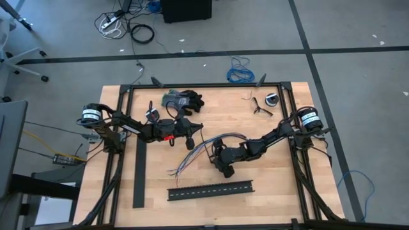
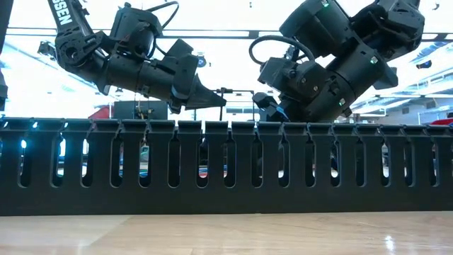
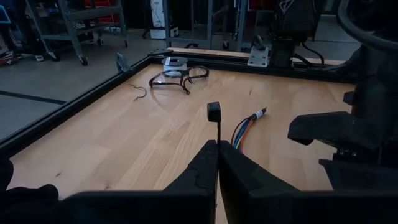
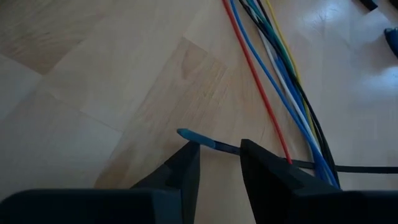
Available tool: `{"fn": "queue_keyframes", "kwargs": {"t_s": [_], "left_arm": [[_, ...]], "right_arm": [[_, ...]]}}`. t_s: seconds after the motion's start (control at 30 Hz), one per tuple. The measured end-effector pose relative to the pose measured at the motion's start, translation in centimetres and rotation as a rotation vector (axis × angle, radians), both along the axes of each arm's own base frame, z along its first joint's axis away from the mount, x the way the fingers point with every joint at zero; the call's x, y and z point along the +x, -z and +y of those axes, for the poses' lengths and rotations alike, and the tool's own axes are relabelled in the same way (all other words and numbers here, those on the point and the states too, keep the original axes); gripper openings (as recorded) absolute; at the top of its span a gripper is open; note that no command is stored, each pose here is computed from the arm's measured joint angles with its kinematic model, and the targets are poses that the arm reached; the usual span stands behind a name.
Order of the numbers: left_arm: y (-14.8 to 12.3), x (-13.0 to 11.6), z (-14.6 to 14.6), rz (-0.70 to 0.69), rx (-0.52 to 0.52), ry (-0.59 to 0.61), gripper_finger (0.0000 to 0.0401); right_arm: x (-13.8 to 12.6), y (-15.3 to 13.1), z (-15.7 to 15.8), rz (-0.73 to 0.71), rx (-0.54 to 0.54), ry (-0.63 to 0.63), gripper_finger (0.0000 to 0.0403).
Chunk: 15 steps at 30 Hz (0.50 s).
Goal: Ziptie cables
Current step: Wrap the cables together using the black zip tie
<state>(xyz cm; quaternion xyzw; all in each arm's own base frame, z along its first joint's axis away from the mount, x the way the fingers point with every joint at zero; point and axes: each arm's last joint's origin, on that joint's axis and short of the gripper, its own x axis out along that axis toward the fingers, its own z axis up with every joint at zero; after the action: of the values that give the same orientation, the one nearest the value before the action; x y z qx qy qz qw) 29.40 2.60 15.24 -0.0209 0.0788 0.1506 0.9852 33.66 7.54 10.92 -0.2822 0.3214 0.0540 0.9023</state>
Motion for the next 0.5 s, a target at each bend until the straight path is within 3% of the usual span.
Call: {"fn": "queue_keyframes", "kwargs": {"t_s": [0.5], "left_arm": [[0.0, 0.0, 0.0, -0.002, -0.007, -0.002, 0.0]], "right_arm": [[0.84, -0.76, -0.81, -0.088, 0.095, -0.056, 0.0111]]}}
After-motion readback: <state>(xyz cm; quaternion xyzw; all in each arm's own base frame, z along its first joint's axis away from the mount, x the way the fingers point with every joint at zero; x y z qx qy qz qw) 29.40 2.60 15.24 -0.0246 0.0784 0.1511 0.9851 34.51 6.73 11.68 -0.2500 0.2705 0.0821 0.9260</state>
